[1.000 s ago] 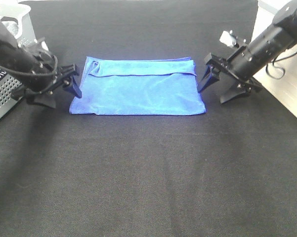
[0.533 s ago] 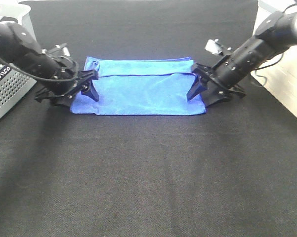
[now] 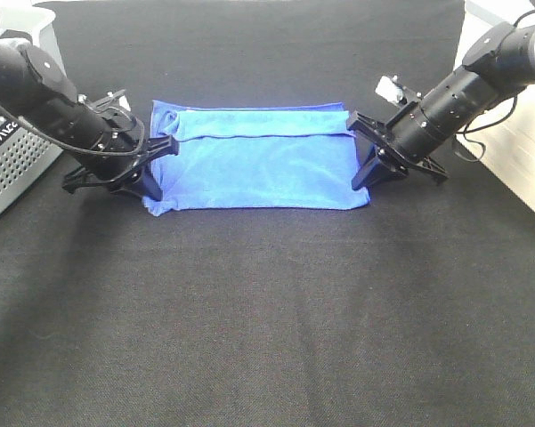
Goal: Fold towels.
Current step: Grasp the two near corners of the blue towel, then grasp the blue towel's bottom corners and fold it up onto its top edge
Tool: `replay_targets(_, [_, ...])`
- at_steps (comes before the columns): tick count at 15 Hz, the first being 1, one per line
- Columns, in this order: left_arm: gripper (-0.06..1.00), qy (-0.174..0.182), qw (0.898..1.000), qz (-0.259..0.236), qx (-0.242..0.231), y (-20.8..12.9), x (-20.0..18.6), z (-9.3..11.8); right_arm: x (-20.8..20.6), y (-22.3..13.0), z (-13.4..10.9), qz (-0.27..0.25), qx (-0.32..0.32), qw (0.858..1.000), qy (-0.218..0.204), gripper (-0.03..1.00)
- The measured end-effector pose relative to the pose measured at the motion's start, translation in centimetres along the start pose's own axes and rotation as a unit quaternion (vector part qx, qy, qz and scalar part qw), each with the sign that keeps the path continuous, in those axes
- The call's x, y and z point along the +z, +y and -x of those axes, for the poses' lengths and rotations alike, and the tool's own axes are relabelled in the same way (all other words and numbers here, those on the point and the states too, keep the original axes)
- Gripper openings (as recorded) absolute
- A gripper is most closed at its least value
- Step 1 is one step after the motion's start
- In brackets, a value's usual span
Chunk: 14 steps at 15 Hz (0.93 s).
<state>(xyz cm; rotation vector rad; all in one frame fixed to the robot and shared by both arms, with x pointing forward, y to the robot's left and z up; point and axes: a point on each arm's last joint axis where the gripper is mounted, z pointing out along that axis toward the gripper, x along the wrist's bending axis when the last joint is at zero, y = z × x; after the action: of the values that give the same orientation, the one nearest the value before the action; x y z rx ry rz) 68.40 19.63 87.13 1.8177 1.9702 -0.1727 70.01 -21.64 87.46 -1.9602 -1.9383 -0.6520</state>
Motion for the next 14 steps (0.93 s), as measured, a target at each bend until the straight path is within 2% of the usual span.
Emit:
replay_targets(3, [0.02,0.018,0.998,-0.039,0.043,-0.6,-2.2,0.5,-1.0,-1.3,-0.5,-0.014,0.012,1.000,0.002,0.00])
replay_targets(5, [0.02,0.033,0.996,-0.065,0.055,-2.3,-3.3,0.3,-2.1,-2.9,-0.9,-0.021,0.016,1.000,0.000,0.00])
replay_targets(7, [0.02,0.045,0.994,-0.084,0.057,-4.7,-4.4,-0.3,-2.8,-4.9,-1.0,-0.033,0.018,0.999,-0.003,0.00])
replay_targets(10, [0.02,0.057,0.989,-0.123,0.061,-9.9,-5.9,-1.4,-3.6,-9.9,-0.8,-0.058,0.024,0.998,-0.016,0.00])
replay_targets(14, [0.02,0.067,0.987,-0.136,0.051,-14.1,-7.2,-2.4,-2.4,-14.7,-0.4,-0.092,0.024,0.995,-0.031,0.00])
